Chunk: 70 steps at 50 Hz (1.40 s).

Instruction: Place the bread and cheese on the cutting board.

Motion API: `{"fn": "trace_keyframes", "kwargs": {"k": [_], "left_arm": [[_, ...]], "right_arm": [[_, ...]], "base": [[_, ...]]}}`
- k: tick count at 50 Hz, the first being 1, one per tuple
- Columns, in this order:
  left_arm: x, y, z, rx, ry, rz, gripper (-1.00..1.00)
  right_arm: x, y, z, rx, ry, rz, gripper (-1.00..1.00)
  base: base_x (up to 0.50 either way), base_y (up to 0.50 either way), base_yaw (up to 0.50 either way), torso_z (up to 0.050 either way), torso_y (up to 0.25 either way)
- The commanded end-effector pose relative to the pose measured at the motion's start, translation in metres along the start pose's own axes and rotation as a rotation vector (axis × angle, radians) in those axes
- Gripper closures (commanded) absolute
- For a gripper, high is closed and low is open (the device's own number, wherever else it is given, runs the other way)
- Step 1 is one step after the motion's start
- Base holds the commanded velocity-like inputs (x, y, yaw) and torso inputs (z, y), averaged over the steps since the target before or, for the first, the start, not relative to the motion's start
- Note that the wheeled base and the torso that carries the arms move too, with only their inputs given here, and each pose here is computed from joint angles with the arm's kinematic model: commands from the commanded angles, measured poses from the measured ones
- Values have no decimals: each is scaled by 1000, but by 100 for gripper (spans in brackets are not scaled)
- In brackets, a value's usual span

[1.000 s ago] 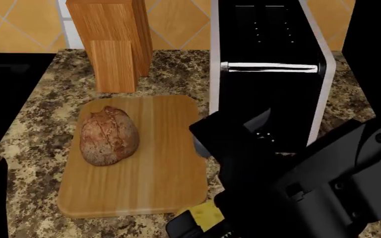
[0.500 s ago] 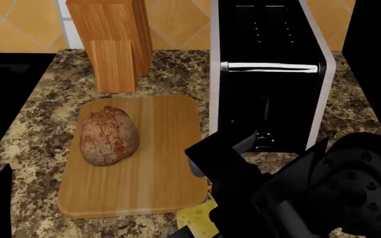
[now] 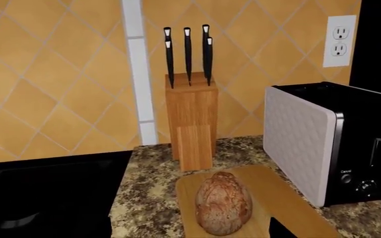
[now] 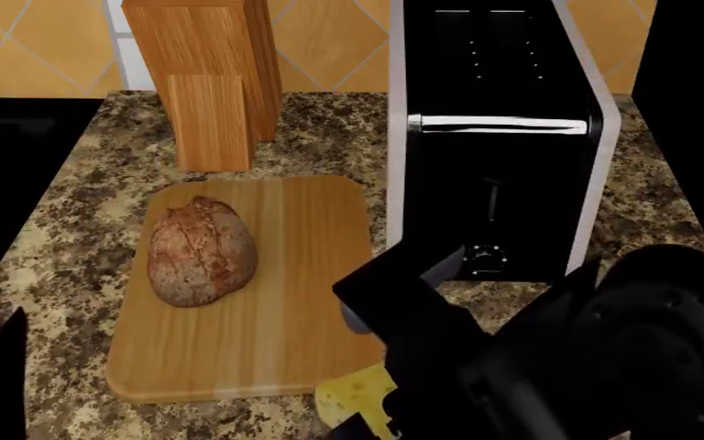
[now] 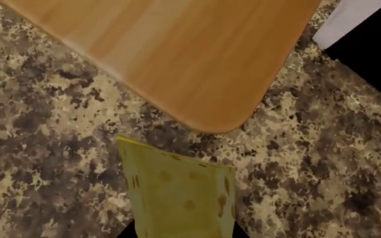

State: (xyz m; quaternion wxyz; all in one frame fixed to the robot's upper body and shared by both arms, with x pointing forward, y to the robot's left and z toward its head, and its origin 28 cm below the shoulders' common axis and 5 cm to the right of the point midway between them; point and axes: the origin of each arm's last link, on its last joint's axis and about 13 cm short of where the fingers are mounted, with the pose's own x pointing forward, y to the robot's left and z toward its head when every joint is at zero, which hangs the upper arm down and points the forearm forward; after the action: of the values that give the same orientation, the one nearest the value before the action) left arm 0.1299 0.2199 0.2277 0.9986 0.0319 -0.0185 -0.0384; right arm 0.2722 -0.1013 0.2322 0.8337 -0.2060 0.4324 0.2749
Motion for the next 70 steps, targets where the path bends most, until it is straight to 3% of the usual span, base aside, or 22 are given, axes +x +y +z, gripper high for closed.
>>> {"fn": "trace_keyframes", "kwargs": {"k": [1,13,33,48,70], "left_arm": [[3,-1,4,-75,-26,-13,-100],[3,-2,4,-70,-28,-13,-100],[3,3,7,-78,-40,0,-100],[2,7,8,-82,-47,15,-100],[0,8,12,-81,-47,21,-100]], "right_arm": [[-17,0,18,-1,-88,-3,100],[-9,-2,56,27,-257,-15,100],[45,-16,105,29,-212,32,100],[72,-18,96,26,-131,33,100],[77,-14,88,12,-119,56,100]], "base": [[0,0,0,0,0],[0,0,0,0,0],[0,0,0,0,0],[0,0,0,0,0],[0,0,0,0,0]]}}
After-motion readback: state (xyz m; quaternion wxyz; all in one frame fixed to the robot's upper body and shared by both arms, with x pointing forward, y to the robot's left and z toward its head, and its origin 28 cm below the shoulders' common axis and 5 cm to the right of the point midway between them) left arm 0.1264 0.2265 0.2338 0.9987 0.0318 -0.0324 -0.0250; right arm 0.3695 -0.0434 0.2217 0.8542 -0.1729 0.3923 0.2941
